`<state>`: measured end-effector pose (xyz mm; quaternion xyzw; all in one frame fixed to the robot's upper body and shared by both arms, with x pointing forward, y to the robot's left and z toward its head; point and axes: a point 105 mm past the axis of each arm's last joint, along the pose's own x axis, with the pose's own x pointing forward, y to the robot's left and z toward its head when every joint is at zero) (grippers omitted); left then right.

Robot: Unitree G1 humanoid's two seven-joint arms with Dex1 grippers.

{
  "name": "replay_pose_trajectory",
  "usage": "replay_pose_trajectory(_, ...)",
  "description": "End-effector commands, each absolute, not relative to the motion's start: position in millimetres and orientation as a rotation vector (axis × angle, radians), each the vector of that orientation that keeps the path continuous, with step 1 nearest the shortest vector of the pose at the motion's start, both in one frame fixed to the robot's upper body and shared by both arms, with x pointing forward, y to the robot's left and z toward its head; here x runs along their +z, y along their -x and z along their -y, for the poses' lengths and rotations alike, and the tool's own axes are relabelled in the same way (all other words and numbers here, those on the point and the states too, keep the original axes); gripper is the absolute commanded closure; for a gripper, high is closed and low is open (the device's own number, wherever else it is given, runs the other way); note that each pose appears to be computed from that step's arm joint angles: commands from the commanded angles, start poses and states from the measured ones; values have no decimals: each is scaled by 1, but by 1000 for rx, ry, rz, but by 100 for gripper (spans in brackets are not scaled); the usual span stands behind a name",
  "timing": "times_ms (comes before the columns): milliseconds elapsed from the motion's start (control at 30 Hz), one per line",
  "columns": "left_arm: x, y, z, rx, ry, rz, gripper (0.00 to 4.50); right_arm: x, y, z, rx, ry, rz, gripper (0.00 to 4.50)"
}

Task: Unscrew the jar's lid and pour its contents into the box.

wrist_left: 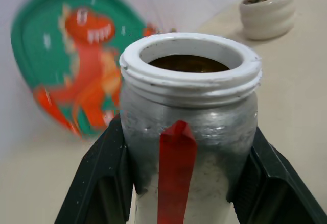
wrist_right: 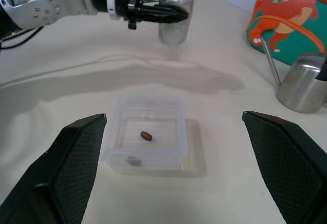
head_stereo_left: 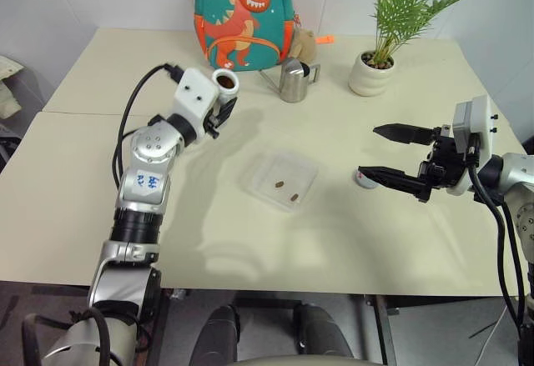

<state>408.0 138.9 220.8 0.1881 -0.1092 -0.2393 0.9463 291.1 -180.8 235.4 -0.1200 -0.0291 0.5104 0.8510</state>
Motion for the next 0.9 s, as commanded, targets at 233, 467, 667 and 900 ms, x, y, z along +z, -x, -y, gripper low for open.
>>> replay_pose_trajectory(233,193,-385,-151,-558,-136,183,252,243,-291,179,1108,292,53,1)
replay_pose_trajectory(467,181,-379,-155,-582,-125,151,252,243,-290,180,1117,299,32,1)
replay_pose_trajectory(667,175,-375,-157,-586,-119,132,61,245,-292,180,1119,303,27,0)
replay_pose_trajectory(900,174,-361,-157,-610,-193,119,3,247,-294,181,1122,312,26,0)
